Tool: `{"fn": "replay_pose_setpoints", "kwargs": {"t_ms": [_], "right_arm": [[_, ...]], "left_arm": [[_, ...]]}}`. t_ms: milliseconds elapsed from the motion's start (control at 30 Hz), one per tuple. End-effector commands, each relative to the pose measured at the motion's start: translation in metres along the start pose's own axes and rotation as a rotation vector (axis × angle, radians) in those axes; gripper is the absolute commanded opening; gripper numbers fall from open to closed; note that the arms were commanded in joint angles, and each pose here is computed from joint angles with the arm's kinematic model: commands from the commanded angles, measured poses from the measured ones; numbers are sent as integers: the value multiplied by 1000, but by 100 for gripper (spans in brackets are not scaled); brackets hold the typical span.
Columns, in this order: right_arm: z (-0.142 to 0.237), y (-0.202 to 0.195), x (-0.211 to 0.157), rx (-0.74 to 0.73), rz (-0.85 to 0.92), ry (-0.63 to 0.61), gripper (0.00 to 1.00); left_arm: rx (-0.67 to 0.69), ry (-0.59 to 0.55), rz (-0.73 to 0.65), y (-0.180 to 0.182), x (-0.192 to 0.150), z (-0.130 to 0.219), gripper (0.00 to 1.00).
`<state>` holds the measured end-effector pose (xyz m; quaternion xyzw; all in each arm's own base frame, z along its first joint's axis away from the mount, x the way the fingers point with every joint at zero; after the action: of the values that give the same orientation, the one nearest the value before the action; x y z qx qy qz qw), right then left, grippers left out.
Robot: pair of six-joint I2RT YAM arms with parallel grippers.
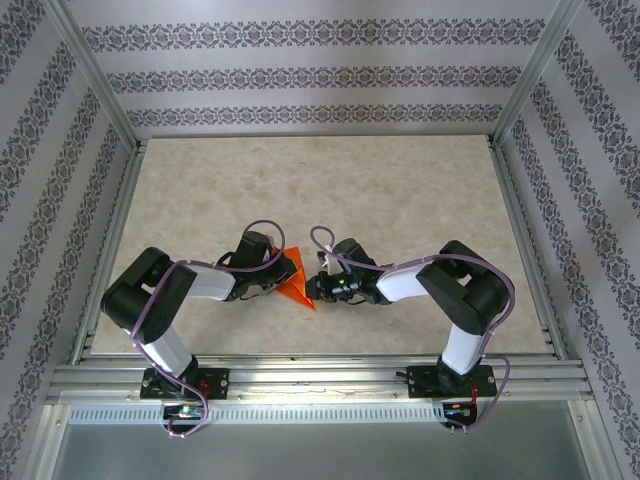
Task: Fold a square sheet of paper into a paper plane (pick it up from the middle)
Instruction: Fourth fold the wing at the center of the table.
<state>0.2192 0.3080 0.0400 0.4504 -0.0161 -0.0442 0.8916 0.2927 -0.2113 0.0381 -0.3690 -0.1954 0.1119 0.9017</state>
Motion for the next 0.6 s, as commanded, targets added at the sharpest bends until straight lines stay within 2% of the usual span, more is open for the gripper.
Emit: {"fn": "replay_pose_setpoints", "kwargs": {"t_ms": [0,267,567], "right_arm": [[2,-15,-11,-26,-67,55,10],[1,-42,-21,-99,-106,60,8],[9,-30,-24,-73,-94,71,12]], "left_arm": [[40,35,1,14,-8,-3,5],[41,32,4,15,-9,-2,5],[41,35,4,16,-10,-2,5]]}}
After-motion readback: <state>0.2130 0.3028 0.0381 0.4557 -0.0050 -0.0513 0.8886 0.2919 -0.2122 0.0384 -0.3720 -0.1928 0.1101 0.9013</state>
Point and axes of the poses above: each hand's point on the last joint's axis, 136 mm out from that joint toward the fingers, its own z axis back along the fingers, its own y axis along the line the jaws close on, x = y × z, the point moved 3 cm from there along z, back along the fingers, and after that the axes turned 14 degrees about -z, right-handed, at the moved point
